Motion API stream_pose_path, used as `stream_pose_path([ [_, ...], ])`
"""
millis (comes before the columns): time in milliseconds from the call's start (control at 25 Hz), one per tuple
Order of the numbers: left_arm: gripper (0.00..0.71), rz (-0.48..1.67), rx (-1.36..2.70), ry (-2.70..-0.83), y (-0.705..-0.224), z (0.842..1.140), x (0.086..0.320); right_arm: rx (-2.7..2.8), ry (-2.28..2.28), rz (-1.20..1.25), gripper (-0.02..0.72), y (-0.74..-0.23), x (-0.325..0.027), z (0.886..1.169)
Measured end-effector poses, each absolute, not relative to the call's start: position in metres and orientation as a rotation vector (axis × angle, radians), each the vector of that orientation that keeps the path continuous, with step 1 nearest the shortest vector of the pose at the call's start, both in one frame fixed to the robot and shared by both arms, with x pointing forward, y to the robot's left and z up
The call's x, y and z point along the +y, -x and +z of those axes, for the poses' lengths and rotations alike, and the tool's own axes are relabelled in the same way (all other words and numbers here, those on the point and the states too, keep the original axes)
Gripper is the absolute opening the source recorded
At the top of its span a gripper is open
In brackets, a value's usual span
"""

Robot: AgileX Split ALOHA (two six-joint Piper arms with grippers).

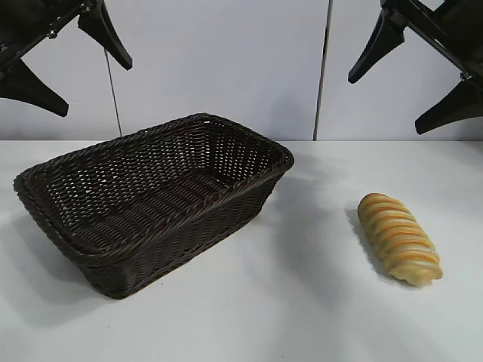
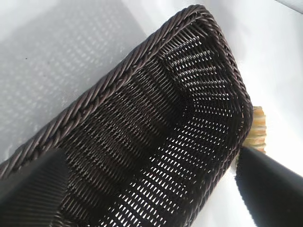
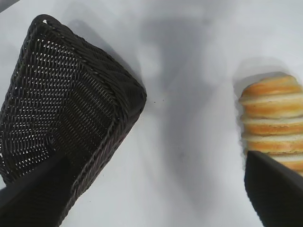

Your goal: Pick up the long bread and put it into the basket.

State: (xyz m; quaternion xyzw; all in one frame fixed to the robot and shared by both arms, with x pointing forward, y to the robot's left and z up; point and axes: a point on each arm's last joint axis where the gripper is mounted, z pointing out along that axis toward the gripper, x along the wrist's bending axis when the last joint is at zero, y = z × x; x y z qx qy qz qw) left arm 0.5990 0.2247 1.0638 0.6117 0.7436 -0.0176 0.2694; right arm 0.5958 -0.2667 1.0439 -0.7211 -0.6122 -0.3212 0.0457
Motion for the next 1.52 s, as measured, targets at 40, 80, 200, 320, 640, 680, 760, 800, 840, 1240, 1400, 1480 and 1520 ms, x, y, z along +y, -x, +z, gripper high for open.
stream_pose_path([
  [40,0.694,-0.022,2.027,-1.654,-0.591,1.066,0.224,-1.869,2.202,-0.981,0.694,-0.596,-0.267,1.044],
  [80,0.694,0.004,2.05,-1.671,-0.582,1.065,0.224,-1.869,2.202,-0.981,0.694,-0.596,-0.267,1.044],
  [200,0.694,-0.012,2.118,-1.68,-0.56,1.051,0.22,-1.869,2.202,-0.981,0.694,-0.596,-0.267,1.044],
  [320,0.694,-0.055,2.198,-1.666,-0.544,1.021,0.216,-1.869,2.2,-0.978,0.694,-0.596,-0.267,1.044],
  [640,0.694,-0.083,2.258,-1.567,-0.533,0.979,0.215,-1.869,2.185,-0.958,0.694,-0.594,-0.266,1.043],
  [680,0.694,-0.09,2.257,-1.558,-0.535,0.975,0.214,-1.869,2.184,-0.957,0.694,-0.594,-0.266,1.043],
  [760,0.694,-0.109,2.267,-1.551,-0.539,0.967,0.213,-1.869,2.184,-0.957,0.694,-0.594,-0.266,1.043],
  [800,0.694,-0.125,2.282,-1.554,-0.541,0.96,0.212,-1.869,2.184,-0.957,0.694,-0.594,-0.266,1.043],
  [840,0.694,-0.134,2.294,-1.557,-0.542,0.955,0.211,-1.869,2.184,-0.957,0.694,-0.594,-0.266,1.043],
  [1240,0.694,-0.167,2.33,-1.543,-0.552,0.923,0.208,-1.868,2.184,-0.958,0.694,-0.594,-0.266,1.043],
  [1400,0.687,-0.181,2.339,-1.54,-0.553,0.917,0.207,-1.868,2.184,-0.958,0.694,-0.594,-0.266,1.043],
  [1480,0.631,-0.184,2.343,-1.542,-0.554,0.916,0.207,-1.868,2.184,-0.958,0.694,-0.594,-0.266,1.043],
  [1520,0.577,-0.185,2.344,-1.543,-0.554,0.915,0.207,-1.868,2.184,-0.958,0.694,-0.594,-0.266,1.043],
])
